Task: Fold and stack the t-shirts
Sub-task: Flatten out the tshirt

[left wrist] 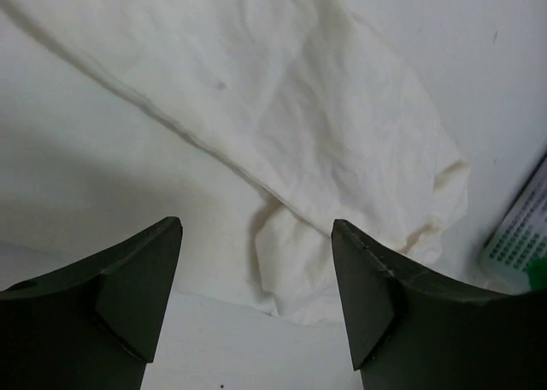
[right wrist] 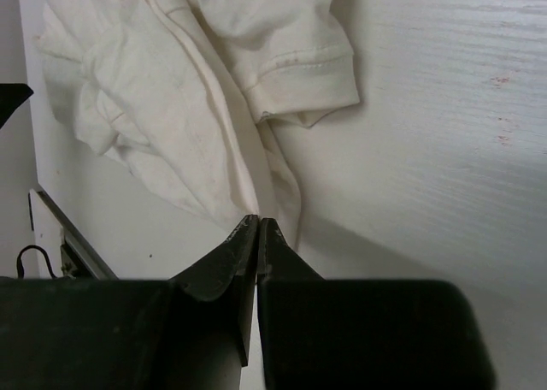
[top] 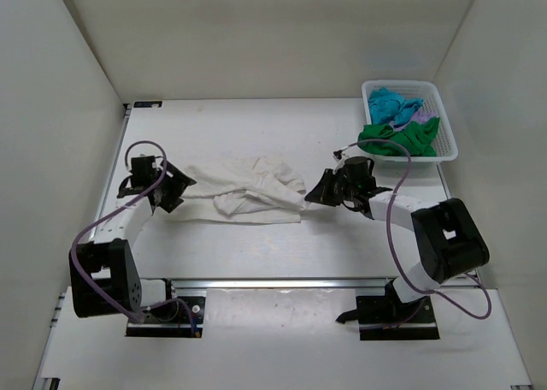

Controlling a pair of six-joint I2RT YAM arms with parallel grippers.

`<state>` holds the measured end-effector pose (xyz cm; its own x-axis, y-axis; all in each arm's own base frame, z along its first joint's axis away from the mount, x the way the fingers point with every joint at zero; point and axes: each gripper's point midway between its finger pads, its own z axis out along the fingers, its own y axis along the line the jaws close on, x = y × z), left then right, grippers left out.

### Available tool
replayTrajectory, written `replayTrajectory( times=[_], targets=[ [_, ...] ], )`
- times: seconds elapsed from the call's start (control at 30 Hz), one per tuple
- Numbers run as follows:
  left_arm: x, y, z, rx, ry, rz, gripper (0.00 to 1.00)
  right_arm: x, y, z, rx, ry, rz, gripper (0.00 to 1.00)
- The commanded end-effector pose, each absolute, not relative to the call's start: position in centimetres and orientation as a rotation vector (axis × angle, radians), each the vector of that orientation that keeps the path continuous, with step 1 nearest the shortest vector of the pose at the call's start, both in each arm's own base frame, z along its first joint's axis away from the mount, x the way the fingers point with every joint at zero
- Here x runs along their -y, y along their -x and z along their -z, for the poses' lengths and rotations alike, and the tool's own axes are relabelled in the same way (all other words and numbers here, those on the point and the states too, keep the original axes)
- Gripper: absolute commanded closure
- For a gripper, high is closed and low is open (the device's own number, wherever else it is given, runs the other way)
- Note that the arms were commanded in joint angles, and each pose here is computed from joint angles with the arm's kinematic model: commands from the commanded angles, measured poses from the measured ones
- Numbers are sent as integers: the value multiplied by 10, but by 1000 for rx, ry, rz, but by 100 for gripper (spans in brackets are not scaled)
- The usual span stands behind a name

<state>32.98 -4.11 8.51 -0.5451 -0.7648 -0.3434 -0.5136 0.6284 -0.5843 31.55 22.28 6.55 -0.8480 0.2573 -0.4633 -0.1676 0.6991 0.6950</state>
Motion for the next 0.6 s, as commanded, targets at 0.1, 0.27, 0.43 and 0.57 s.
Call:
replayTrajectory(
  times=[0.1, 0.27, 0.43, 0.57],
  targets=[
    [-12, -344, -98, -2161, 1173, 445, 18, -209, -329, -136, -2203, 43, -985, 99],
    [-29, -360, -112, -2104, 1199, 444, 14, -179, -333, -180, -2136, 33, -899, 100],
    [-27, -355, -112, -2145, 1167, 383, 13, -151, -326, -223, -2111, 43, -762, 100],
    [-12, -347, -107, -2175, 1155, 426, 12, -125, -307, -253, -2055, 27, -599, 100]
  ],
)
